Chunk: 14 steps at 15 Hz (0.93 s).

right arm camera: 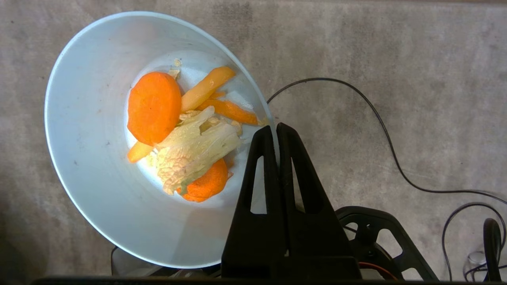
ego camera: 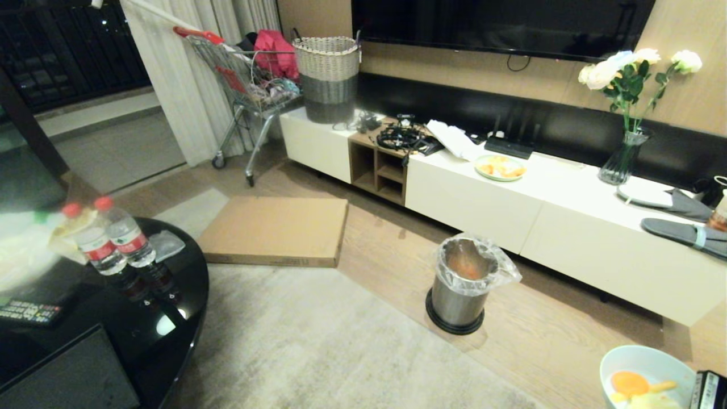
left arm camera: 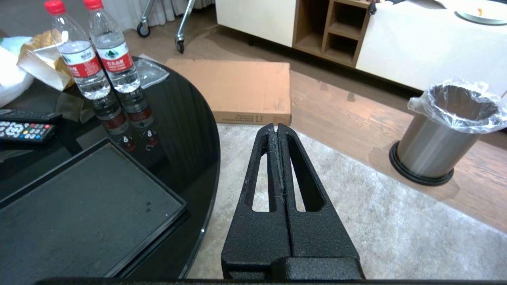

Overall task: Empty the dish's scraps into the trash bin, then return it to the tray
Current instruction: Move the bowl over the trash can

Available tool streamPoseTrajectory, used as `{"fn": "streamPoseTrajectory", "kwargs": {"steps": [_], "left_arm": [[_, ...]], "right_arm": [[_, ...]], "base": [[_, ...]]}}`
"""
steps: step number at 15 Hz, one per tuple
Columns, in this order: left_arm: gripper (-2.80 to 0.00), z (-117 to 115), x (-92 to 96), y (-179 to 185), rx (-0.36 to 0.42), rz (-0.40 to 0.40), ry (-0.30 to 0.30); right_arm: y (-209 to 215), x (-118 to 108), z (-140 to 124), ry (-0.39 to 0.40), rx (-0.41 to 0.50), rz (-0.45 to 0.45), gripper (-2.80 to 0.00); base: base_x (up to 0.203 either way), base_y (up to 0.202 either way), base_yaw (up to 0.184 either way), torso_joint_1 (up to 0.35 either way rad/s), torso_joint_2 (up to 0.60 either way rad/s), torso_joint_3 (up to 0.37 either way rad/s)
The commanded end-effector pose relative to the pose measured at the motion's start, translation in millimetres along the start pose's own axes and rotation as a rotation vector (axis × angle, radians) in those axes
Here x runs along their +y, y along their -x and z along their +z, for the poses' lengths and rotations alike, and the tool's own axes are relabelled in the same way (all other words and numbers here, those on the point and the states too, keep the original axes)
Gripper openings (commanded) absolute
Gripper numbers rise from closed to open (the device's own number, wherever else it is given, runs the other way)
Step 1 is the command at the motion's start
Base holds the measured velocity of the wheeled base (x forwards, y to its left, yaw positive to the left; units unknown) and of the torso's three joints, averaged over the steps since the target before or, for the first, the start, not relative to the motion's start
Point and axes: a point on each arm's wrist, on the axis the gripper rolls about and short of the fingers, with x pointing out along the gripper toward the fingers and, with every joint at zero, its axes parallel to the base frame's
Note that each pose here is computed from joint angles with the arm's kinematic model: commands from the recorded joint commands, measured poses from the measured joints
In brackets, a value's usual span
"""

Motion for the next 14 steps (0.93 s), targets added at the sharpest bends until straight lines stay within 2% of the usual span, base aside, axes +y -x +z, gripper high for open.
{"fn": "streamPoseTrajectory", "kwargs": {"steps": [1,4,6,14], "left_arm": [[-2.80,0,0.0,0,0.003,-0.002,0.001],[-2.80,0,0.0,0,0.003,-0.002,0.001],[-2.80,0,0.0,0,0.002,-0.002,0.001],[-2.80,0,0.0,0,0.002,-0.002,0.001]], "right_arm": [[-2,1,0,0.001,0.010,-0.014,-2.80],[-6,1,0,-0.006,0.024,-0.026,-2.80],[-7,4,2,-0.041,0.027,-0.032,-2.80],[-15,10,7,-0.042,0.019,-0.026,-2.80]], "base": [[0.000,0.000,0.000,-0.011,0.00,-0.115],[0.000,0.000,0.000,0.004,0.00,-0.168],[0.000,0.000,0.000,0.001,0.00,-0.195],[0.000,0.000,0.000,0.003,0.00,-0.200]]}}
